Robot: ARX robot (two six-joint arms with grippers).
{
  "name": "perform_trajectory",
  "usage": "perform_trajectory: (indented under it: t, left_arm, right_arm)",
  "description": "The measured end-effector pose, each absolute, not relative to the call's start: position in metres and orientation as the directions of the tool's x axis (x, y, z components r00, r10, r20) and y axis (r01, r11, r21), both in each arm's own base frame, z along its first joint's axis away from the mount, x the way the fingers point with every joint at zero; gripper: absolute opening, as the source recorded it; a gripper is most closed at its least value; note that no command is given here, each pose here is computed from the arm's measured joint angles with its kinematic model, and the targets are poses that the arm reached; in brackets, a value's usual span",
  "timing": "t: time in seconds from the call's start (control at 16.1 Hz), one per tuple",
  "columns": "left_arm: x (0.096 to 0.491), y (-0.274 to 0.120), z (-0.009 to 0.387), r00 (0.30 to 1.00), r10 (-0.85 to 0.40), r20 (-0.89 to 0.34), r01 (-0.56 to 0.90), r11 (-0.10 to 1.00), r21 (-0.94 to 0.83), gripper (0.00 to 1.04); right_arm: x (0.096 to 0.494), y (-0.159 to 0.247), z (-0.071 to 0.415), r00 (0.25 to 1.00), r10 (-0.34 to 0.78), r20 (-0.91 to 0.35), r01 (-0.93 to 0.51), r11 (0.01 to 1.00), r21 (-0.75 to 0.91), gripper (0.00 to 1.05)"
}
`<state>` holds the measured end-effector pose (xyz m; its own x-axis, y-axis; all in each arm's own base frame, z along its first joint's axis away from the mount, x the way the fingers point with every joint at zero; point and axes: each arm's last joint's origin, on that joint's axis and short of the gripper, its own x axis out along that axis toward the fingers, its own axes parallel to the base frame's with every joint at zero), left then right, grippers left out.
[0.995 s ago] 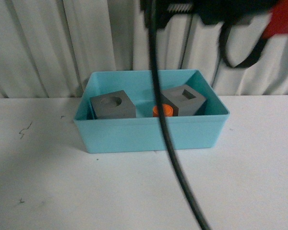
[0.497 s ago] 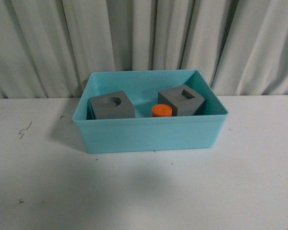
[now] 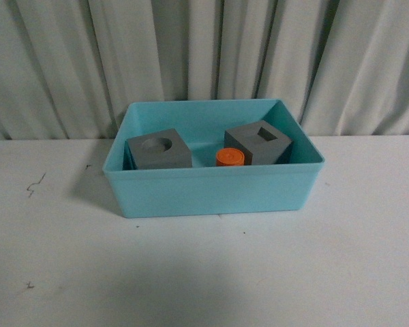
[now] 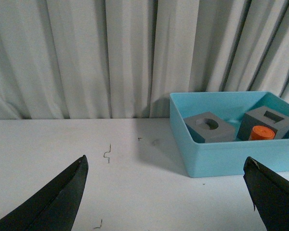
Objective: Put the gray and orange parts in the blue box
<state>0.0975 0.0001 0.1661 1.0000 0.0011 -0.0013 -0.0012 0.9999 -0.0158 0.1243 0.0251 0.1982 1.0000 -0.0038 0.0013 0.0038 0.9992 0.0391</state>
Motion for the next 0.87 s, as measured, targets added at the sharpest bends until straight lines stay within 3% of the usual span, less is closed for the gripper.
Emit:
perform_trajectory:
  t: [0.06, 0.44, 0.62, 0.87]
  left_arm:
    - [0.098, 0.000, 0.166, 1.000, 0.001, -0.002, -0.001, 1.000, -0.016, 0.98]
    - [0.098, 0.000, 0.166, 1.000, 0.001, -0.001, -0.001, 1.000, -0.016, 0.98]
    - [0.098, 0.000, 0.166, 1.000, 0.001, -0.001, -0.001, 1.000, -0.016, 0.98]
    - [0.098, 0.000, 0.166, 1.000, 0.001, -0.001, -0.001, 1.000, -0.016, 0.98]
  right_arm:
    - [0.122, 0.022, 0.194, 1.000, 0.001, 0.001, -0.001, 1.000, 0.026, 0.30]
    - [0.119, 0.016, 0.188, 1.000, -0.005, -0.002, 0.005, 1.000, 0.017, 0.09]
    - [0.118, 0.014, 0.186, 1.000, -0.008, -0.002, 0.008, 1.000, 0.015, 0.01]
    - [0.111, -0.001, 0.178, 1.000, -0.013, 0.004, 0.013, 1.000, 0.006, 0.02]
